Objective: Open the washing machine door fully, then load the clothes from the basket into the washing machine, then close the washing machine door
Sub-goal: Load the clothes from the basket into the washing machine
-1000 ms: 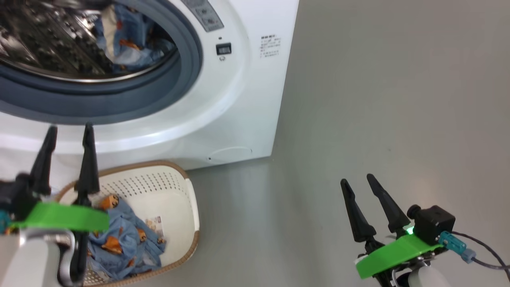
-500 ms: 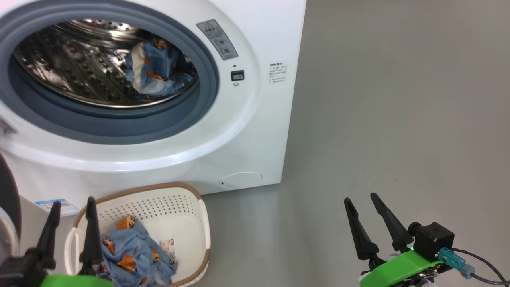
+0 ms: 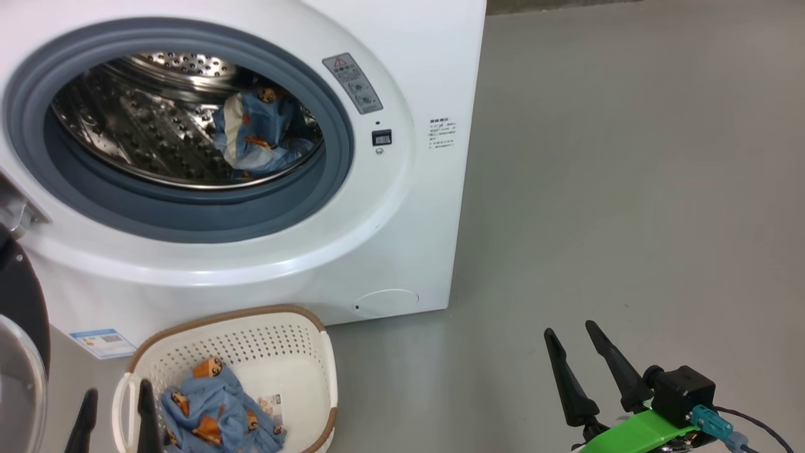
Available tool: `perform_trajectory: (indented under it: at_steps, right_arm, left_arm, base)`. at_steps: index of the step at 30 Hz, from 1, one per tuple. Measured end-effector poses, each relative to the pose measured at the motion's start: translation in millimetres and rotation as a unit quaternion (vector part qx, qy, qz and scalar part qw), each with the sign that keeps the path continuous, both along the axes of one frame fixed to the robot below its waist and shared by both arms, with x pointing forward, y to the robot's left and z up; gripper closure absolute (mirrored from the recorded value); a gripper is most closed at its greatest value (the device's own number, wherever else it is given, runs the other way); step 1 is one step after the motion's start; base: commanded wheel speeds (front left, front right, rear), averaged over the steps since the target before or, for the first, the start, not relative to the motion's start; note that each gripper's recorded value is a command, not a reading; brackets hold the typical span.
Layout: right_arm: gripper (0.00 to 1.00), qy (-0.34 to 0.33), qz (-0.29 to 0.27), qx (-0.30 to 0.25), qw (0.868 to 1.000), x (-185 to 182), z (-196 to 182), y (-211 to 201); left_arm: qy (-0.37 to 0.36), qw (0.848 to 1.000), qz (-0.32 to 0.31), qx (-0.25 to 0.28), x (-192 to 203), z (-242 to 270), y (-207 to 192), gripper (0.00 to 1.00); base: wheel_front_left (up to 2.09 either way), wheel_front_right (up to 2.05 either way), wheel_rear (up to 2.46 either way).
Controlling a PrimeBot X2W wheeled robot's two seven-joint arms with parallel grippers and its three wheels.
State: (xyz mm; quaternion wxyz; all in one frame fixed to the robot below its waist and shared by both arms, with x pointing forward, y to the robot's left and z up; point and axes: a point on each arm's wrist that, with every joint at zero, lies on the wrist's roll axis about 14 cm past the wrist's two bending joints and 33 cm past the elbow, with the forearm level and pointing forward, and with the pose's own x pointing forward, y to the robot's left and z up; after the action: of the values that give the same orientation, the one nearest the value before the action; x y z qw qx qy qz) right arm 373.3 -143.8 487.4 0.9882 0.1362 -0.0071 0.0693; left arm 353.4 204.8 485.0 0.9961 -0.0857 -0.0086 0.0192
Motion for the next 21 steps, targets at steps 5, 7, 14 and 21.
perform_trajectory:
  at_steps: [5, 7, 14, 21]
  right_arm:
    - [0.00, -0.007, -0.001, -0.004, 1.000, -4.0, 4.6, -0.9]
    - [0.00, -0.007, -0.002, -0.004, 1.000, -6.4, 4.9, -1.5]
    - [0.00, -0.005, -0.001, -0.004, 1.000, -9.2, 3.5, -1.0]
    - [0.00, -0.008, -0.001, -0.004, 1.000, -9.4, 5.3, -0.7]
  left_arm:
    - [0.013, 1.000, 0.008, 0.004, -15.4, -7.2, 4.7, 0.00]
    - [0.017, 1.000, 0.009, 0.005, -19.8, -9.4, 5.0, 0.00]
    - [0.018, 1.000, 0.011, 0.003, -23.3, -10.1, 5.7, 0.00]
    - [0.025, 1.000, 0.013, 0.005, -29.5, -13.9, 7.9, 0.00]
  base:
    - [0.00, 0.00, 0.00]
    - [0.00, 0.00, 0.00]
    - [0.00, 0.00, 0.00]
    - [0.00, 0.00, 0.00]
